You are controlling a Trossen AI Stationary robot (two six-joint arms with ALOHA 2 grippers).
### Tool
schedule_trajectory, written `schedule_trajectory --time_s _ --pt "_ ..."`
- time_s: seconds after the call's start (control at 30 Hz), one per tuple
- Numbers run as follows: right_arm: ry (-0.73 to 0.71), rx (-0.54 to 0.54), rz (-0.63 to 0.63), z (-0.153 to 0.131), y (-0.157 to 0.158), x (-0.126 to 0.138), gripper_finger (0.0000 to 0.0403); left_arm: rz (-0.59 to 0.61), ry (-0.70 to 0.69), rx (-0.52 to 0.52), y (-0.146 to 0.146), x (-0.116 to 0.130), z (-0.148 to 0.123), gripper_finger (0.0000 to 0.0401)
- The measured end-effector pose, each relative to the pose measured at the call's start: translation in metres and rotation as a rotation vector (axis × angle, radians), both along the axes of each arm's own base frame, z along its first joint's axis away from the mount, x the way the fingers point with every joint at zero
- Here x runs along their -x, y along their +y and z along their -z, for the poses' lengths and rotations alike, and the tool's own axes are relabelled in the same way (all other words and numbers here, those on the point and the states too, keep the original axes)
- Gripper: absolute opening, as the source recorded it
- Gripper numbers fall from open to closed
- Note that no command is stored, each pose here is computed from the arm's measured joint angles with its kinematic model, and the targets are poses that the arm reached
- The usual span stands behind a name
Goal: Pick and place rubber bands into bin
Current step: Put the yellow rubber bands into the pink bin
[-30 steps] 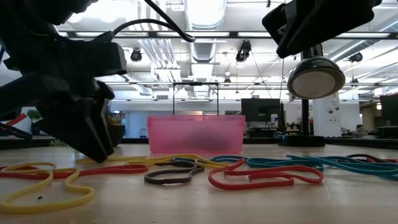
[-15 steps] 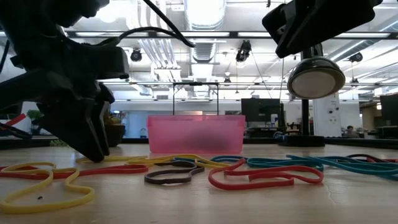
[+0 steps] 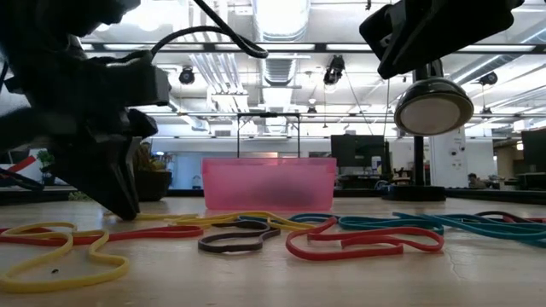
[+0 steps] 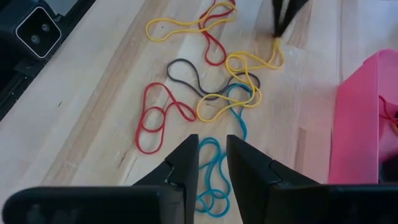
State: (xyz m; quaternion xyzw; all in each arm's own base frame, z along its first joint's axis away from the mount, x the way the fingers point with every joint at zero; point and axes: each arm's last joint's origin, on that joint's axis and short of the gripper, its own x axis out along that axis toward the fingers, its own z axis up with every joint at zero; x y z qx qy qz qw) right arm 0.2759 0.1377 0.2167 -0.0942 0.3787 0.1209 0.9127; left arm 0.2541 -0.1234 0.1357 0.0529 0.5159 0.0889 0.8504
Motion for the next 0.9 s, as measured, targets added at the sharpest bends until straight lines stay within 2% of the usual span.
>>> schedule_trajectory --time_s 0.1,0.33,0.77,0.9 --pt "0.0 0.0 0.0 0.0 0.0 0.0 0.0076 -0.009 0.002 -0.091 0.003 0.001 -0.003 0.0" --pt "0.0 -0.002 0.002 0.0 0.0 0.0 0.0066 -0.044 -0.045 -0.214 0.003 -0.005 -0.016 0.0" --pt "0.004 -0.023 0.025 0.0 0.0 0.0 0.0063 0.0 -0.197 -0.52 -0.007 -0.021 -0.05 0.0" --pt "0.002 -0.027 0.027 0.0 0.0 0.0 0.0063 0.011 -0.224 -0.582 -0.009 -0.026 -0.061 0.0"
